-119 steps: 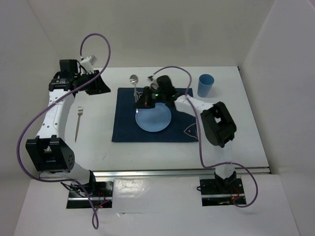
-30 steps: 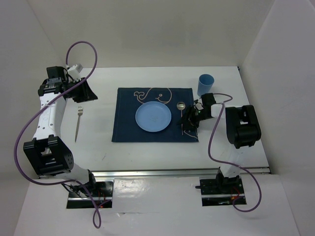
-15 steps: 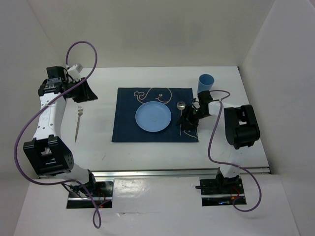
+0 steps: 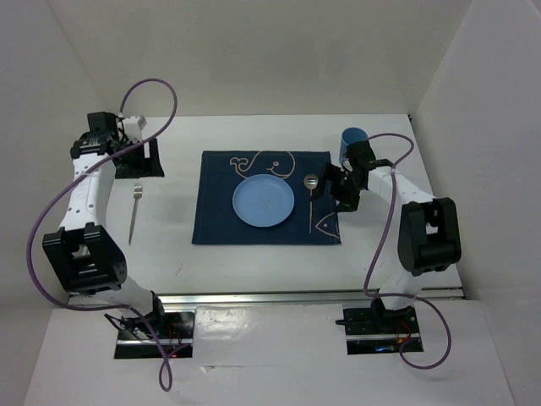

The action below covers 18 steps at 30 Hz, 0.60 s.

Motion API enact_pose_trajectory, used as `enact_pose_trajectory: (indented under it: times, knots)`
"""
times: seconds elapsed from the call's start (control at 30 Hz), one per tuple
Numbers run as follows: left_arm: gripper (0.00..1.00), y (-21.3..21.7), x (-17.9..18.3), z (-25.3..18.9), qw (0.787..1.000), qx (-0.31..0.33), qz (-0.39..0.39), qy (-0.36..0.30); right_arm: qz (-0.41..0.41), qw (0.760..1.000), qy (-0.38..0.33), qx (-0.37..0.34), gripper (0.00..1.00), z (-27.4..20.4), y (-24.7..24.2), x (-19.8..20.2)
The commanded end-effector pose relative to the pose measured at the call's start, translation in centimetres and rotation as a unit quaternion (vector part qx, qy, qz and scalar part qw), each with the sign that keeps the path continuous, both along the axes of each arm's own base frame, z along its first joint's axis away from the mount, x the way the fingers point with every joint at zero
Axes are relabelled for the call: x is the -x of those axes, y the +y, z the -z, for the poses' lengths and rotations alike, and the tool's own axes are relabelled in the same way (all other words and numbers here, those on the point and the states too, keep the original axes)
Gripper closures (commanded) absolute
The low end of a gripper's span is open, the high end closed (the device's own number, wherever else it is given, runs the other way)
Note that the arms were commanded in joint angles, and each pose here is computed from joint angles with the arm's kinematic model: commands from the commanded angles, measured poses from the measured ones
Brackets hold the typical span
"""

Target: Set the dinner table for one person

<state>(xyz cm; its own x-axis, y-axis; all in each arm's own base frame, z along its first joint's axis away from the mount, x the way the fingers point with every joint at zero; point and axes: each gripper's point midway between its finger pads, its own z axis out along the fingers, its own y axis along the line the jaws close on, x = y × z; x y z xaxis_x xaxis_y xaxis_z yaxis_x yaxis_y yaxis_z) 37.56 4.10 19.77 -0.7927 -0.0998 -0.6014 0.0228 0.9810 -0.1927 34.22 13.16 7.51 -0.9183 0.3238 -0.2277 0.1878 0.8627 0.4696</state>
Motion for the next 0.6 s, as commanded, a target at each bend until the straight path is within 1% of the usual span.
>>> enact_pose_trajectory:
  times: [0.0,0.03,0.07,0.1,0.13,0.17,0.27,0.37,0.4,0.47,0.57]
  knots:
    - [0.10,4.9,1.3,1.7,0.987,-0.155,-0.014,0.046,-0.004,0.999,-0.027,0.027,0.00,-2.2,-0.7,-0.3]
    - [0.10,6.0,1.6,1.7,0.981,-0.185,-0.025,0.048,-0.004,0.999,-0.034,0.026,0.00,-2.6,-0.7,-0.3]
    - [0.07,6.9,2.1,2.8,0.975,-0.209,-0.029,0.064,-0.004,0.999,-0.034,0.026,0.00,-2.6,-0.7,-0.3]
    - [0.05,8.5,2.1,2.8,0.966,-0.247,-0.046,0.066,-0.004,0.999,-0.040,0.025,0.00,-3.1,-0.7,-0.3]
    - [0.04,9.0,2.3,3.9,0.961,-0.262,-0.037,0.084,-0.004,0.998,-0.051,0.023,0.00,-3.5,-0.6,-0.6]
    - [0.04,9.3,2.5,4.6,0.959,-0.262,-0.034,0.099,-0.005,0.998,-0.058,0.018,0.00,-3.7,-0.4,-0.9]
    - [0.04,10.2,3.6,8.0,0.955,-0.244,-0.035,0.165,-0.015,0.998,-0.056,0.019,0.00,-3.4,-0.4,-0.6]
    - [0.06,11.0,4.4,10.9,0.957,-0.206,-0.046,0.199,-0.021,0.998,-0.062,0.016,0.00,-3.7,-0.3,-0.5]
    - [0.06,10.8,4.4,11.5,0.960,-0.190,-0.042,0.203,-0.025,0.998,-0.064,0.017,0.00,-3.7,-0.3,-0.5]
    - [0.07,11.0,4.6,13.1,0.959,-0.180,-0.044,0.212,-0.027,0.998,-0.062,0.014,0.01,-4.0,-0.2,-0.2]
    - [0.09,10.5,4.9,15.5,0.961,-0.143,-0.034,0.235,-0.027,0.997,-0.068,0.013,0.01,-4.7,-0.2,-0.6]
